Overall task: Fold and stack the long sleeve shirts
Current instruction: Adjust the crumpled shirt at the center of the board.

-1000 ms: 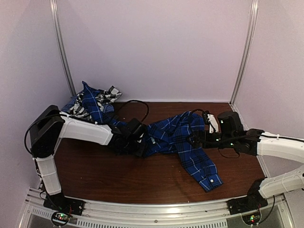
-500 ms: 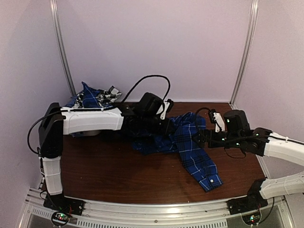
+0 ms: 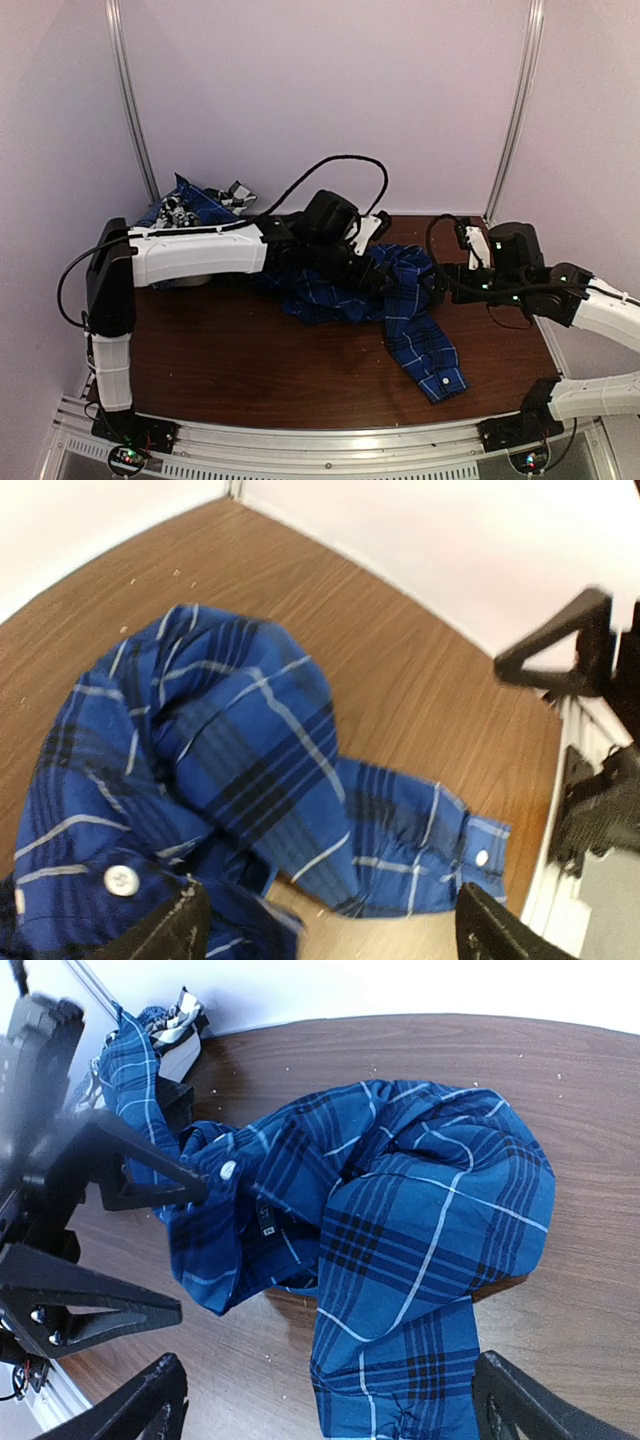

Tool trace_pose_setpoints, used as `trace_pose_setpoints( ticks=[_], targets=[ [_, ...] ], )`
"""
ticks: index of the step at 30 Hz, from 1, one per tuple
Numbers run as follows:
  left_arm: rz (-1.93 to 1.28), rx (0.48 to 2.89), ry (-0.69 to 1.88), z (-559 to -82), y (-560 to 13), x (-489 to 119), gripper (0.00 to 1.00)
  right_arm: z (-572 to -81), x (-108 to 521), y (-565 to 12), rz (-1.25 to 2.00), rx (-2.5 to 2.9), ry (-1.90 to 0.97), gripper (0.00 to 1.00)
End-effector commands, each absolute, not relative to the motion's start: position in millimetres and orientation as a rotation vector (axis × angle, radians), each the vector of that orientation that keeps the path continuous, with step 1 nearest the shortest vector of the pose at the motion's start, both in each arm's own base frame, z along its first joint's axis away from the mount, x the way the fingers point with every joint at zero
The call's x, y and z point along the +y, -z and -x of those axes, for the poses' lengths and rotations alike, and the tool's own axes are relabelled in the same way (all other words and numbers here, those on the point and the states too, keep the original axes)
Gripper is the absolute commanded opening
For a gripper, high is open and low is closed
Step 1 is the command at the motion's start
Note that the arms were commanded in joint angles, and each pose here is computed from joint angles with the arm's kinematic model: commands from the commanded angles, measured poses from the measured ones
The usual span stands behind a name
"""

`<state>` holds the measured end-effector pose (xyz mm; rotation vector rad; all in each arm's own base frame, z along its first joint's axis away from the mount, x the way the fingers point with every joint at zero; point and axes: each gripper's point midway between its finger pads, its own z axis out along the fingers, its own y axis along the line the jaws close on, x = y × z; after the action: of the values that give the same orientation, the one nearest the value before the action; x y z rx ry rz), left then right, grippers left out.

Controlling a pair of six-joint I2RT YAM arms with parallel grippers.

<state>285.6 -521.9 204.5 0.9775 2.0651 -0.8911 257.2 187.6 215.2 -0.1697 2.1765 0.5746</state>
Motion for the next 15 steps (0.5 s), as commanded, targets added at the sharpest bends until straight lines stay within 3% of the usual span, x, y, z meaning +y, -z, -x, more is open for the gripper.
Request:
trace_pose_setpoints(
  ticks=[1,3,15],
  targets=[
    [-0.957,2.079,0.697,-295.8,-212.8,-456.4,0.93,-260.9,196.3,-202.9,0.212,2.196,-0.584,1.00],
    [-0.935,2.081,0.672,-296.1,-215.5,-432.4,0.98,-261.4,209.2,-202.5,0.256,2.192,-0.640,1.00],
    [-0.494,2.163,0.512,-344.2,-235.0,-277.3,0.98,-256.1,315.4,-204.5,0.633,2.147,-0.616,1.00]
  ],
)
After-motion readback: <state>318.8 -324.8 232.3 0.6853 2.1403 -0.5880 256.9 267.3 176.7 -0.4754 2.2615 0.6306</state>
